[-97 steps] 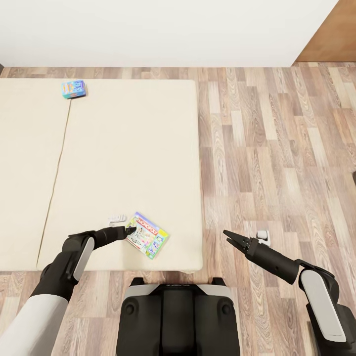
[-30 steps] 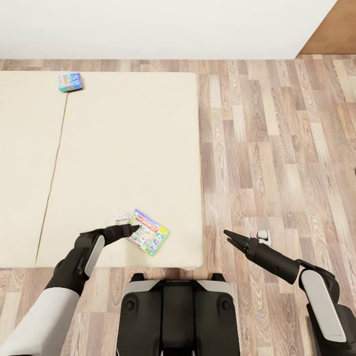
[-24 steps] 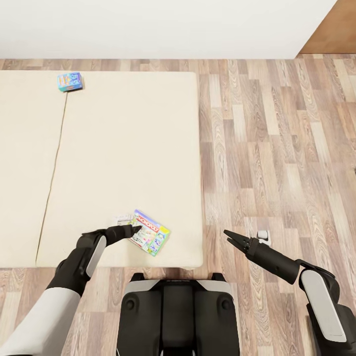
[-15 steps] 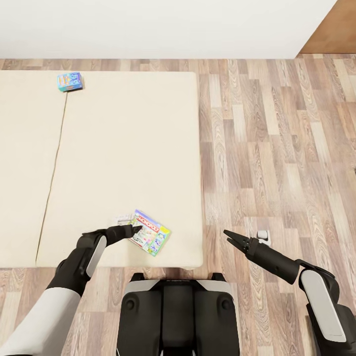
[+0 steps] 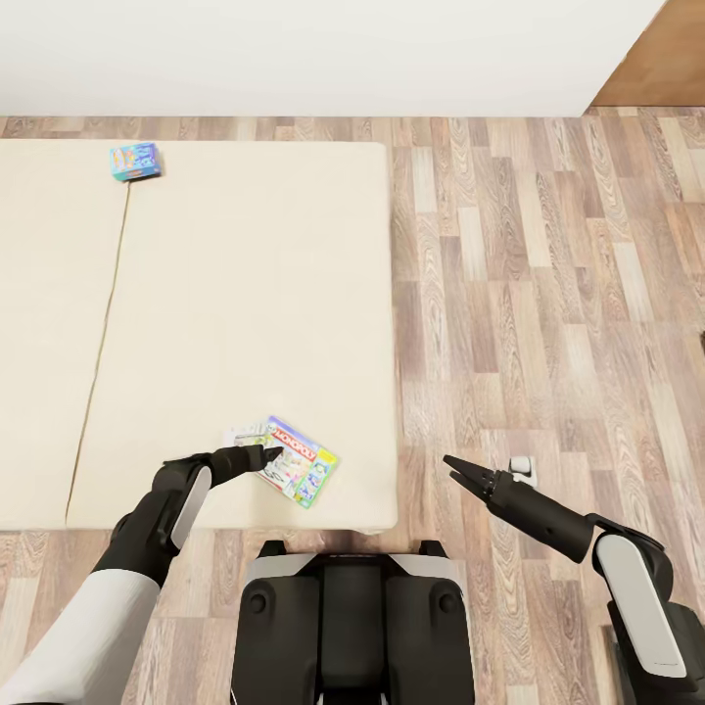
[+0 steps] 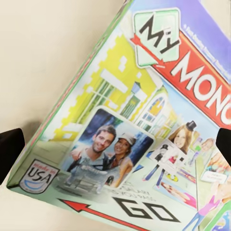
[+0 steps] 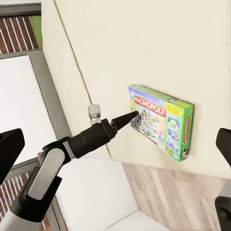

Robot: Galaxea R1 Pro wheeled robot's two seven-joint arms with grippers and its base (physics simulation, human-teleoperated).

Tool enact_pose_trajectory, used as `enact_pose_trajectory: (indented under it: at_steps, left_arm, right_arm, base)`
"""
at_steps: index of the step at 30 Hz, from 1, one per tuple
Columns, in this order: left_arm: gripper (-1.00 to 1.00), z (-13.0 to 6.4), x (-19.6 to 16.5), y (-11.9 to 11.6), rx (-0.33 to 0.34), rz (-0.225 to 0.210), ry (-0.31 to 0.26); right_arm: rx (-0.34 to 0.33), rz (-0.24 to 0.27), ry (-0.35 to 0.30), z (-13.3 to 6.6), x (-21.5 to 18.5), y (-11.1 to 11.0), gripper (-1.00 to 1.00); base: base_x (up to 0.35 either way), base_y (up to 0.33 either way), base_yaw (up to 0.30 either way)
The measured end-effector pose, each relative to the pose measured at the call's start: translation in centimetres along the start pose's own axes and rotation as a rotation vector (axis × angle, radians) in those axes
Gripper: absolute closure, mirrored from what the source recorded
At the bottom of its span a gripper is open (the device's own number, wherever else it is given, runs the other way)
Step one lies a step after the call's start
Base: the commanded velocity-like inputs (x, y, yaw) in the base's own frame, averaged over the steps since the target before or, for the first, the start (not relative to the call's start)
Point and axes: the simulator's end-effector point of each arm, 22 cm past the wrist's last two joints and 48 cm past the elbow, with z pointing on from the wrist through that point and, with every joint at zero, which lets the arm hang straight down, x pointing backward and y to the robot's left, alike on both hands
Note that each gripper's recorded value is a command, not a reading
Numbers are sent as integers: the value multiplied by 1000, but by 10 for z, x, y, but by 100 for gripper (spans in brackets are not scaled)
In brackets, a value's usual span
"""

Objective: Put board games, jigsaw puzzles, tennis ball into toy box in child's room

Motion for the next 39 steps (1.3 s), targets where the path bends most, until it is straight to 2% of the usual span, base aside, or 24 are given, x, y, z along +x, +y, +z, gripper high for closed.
enact_pose_trajectory:
  at_steps: [39]
  left_arm:
    - [-100, -1, 2, -1, 5, -6, 11]
  right_arm:
    - [8, -6, 1, -3, -2, -2, -100]
  base:
    - [-15, -99, 0]
